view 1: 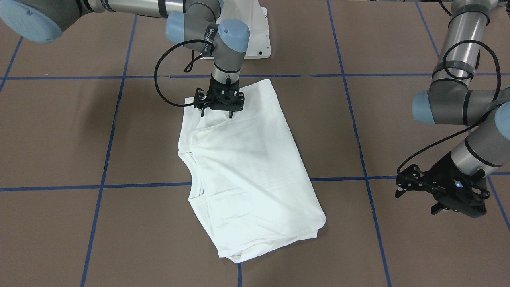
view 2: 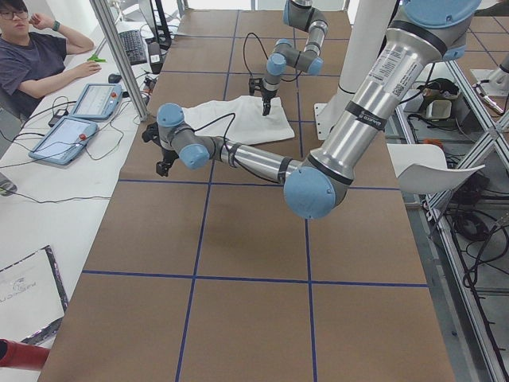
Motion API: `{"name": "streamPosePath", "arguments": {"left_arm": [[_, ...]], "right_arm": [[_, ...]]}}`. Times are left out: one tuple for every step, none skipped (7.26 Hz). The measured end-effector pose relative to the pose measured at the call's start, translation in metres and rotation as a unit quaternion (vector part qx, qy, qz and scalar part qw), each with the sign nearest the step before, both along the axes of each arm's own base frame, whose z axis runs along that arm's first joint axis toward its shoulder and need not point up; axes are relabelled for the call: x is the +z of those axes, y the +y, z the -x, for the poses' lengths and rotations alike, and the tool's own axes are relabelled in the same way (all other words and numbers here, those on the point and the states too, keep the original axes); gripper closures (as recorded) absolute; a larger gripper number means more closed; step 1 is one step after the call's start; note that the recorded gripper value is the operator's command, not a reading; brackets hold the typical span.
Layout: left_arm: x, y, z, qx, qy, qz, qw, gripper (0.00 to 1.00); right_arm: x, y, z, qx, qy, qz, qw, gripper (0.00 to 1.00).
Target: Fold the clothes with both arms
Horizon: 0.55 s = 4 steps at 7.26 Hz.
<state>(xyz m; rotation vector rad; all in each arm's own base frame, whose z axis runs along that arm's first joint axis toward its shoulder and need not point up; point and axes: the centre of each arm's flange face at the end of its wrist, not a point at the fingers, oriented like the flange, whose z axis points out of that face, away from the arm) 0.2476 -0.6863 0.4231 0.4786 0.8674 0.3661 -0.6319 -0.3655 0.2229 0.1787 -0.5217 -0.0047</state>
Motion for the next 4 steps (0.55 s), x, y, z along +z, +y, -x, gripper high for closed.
{"name": "streamPosePath", "arguments": {"left_arm": [[0.0008, 0.0003, 0.0002, 0.0, 0.0, 0.0, 1.0, 0.0], [0.0012, 0.0005, 0.0001, 0.0, 0.0, 0.0, 1.0, 0.0], [0.0015, 0.0008, -0.0003, 0.0, 0.0, 0.0, 1.0, 0.0], [0.0015, 0.0009, -0.0006, 0.001, 0.0, 0.0, 1.0, 0.0]], "right_arm": [[-0.0025, -0.0002, 0.0011, -0.006, 0.011, 0.0, 0.9999, 0.0], [-0.006, 0.0003, 0.0017, -0.011, 0.018, 0.0, 0.9998, 0.0], [-0.0081, 0.0004, 0.0022, -0.012, 0.02, 0.0, 0.9997, 0.0], [-0.0111, 0.0001, 0.0032, -0.011, 0.019, -0.001, 0.9998, 0.02]]}}
